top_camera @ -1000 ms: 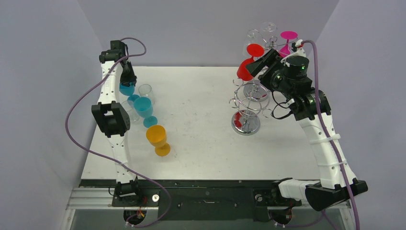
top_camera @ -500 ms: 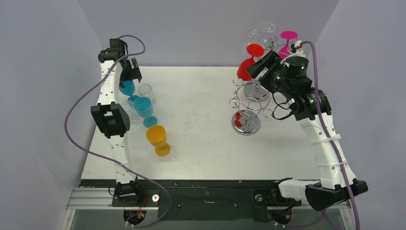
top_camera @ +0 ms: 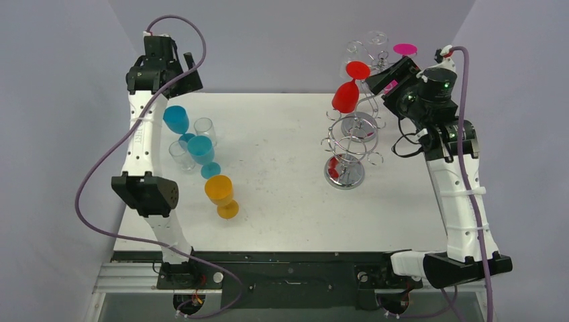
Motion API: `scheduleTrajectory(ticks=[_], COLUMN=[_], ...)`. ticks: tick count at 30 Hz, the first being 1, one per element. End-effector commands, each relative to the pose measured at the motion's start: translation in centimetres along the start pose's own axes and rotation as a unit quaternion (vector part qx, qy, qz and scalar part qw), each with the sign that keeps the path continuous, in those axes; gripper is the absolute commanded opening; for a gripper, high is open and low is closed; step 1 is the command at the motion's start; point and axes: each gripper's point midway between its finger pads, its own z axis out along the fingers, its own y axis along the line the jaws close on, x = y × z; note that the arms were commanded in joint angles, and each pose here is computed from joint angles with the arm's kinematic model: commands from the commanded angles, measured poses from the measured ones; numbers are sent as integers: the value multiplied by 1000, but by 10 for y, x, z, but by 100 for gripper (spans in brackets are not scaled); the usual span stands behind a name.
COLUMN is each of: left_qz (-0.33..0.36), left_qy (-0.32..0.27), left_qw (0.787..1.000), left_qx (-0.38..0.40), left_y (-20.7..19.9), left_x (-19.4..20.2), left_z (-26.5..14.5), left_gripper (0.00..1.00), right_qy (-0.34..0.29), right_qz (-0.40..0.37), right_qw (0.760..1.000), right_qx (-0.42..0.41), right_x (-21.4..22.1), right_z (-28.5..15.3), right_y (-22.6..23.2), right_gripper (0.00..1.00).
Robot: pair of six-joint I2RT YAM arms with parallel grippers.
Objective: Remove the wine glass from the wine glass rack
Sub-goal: Pick up the wine glass from the wine rack.
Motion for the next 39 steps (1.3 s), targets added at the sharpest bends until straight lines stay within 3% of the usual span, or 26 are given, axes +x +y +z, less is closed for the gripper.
scheduleTrajectory(ticks=[1, 8, 18, 26, 39], left_qz=[-13, 10, 52, 64, 63], left_qy=[-88, -113, -65, -45, -46], left_qw=[995, 983, 961, 952, 948], left_qx=[42, 144, 265, 296, 307], left_y=[-23, -76, -130, -136, -136], left_x=[-23, 10, 91, 122, 124], left_z=[-52, -119, -174, -197, -209], left_gripper=[96, 96, 96, 96, 96], right_qy=[-50, -82, -114, -110, -90], right_qz=[8, 39, 72, 112, 169], right_qw=[999, 995, 988, 986, 981], right_qx=[8, 27, 69, 59, 33], right_x=[-37, -70, -108, -127, -145], right_z=[1, 19, 50, 81, 127], right_y=[-7, -38, -100, -140, -177], right_gripper=[71, 68, 57, 52, 47])
